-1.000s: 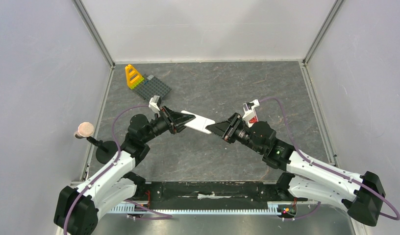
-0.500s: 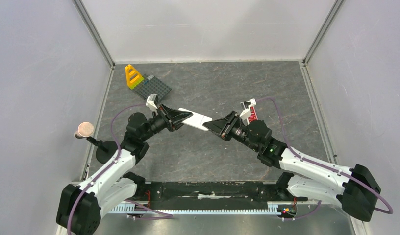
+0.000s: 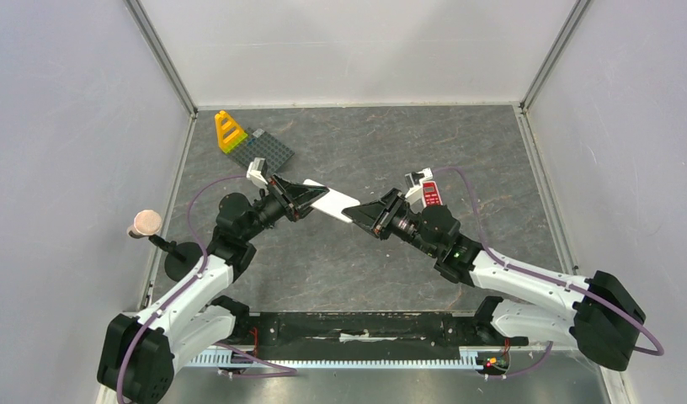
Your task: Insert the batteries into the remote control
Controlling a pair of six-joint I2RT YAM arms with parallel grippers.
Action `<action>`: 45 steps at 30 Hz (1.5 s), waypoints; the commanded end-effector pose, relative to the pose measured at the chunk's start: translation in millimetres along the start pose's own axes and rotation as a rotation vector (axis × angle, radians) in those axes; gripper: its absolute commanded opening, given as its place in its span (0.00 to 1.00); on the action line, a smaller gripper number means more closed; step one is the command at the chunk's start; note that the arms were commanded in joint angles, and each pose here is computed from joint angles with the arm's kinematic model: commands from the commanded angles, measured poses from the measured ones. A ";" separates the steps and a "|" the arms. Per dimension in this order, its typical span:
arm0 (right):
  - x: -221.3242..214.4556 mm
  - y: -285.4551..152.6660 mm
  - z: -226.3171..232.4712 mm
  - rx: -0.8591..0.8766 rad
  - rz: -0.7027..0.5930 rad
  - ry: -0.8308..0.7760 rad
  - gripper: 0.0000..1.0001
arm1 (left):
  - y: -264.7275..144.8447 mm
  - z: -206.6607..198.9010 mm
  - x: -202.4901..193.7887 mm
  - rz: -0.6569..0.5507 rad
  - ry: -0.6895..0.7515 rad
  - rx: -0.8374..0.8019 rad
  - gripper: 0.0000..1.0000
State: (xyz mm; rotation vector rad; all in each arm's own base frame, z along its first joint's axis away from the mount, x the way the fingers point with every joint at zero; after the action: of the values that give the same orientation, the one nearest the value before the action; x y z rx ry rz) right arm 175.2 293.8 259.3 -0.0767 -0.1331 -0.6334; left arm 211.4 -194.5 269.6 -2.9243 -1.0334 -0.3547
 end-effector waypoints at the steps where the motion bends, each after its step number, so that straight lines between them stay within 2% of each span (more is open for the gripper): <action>1: -19.4 10.0 5.4 0.012 0.117 -0.038 0.14 | -11.6 -34.4 -43.9 0.272 0.071 -0.159 0.02; 3: -20.6 10.0 3.5 0.002 0.126 -0.040 0.15 | -11.6 -33.4 -44.1 0.274 0.080 -0.148 0.02; 6: -20.7 5.2 2.3 0.008 0.125 -0.048 0.22 | -11.1 -31.1 -43.5 0.270 0.096 -0.125 0.02; 11: -12.1 -8.7 -1.3 0.001 0.071 -0.096 0.42 | -9.7 -23.7 -36.8 0.219 0.150 -0.032 0.02; 13: -7.6 -15.4 0.1 0.005 0.053 -0.113 0.46 | -8.8 -20.5 -32.8 0.192 0.168 0.005 0.02; 19: -5.7 -33.1 8.5 0.041 0.055 -0.159 0.73 | -10.7 -15.3 -25.8 0.132 0.158 0.026 0.02; 22: -6.0 -40.9 12.1 0.066 0.055 -0.162 0.79 | -10.7 -15.1 -24.7 0.123 0.148 0.023 0.02; 28: -11.8 -45.6 0.9 0.046 0.085 -0.079 0.79 | -10.3 -19.3 -19.0 0.056 0.093 -0.019 0.02; 34: -12.6 -50.0 -1.2 0.116 0.070 0.030 0.62 | -11.4 -21.0 -17.7 0.030 0.041 -0.049 0.02; 40: -6.8 -48.0 3.4 0.137 0.026 0.032 0.51 | -12.6 -24.1 -18.7 0.036 0.025 -0.062 0.02; 45: -7.2 -44.9 1.7 0.135 0.028 0.036 0.38 | -12.2 -26.9 -19.9 0.053 0.010 -0.079 0.02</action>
State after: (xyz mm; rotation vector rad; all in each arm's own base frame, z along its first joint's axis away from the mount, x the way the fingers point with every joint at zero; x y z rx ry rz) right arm 138.5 261.5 250.2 0.0064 -0.1291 -0.5722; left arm 185.8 -201.6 269.1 -2.9256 -0.9264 -0.3861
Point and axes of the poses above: each gripper's point midway between its finger pads, its own y axis out along the fingers, its own z axis along the line the jaws close on, x = y × z, the point moved 5 cm from there along -y, back along the fingers, and after that the axes turned 5 degrees about y, right-handed, at the moved point
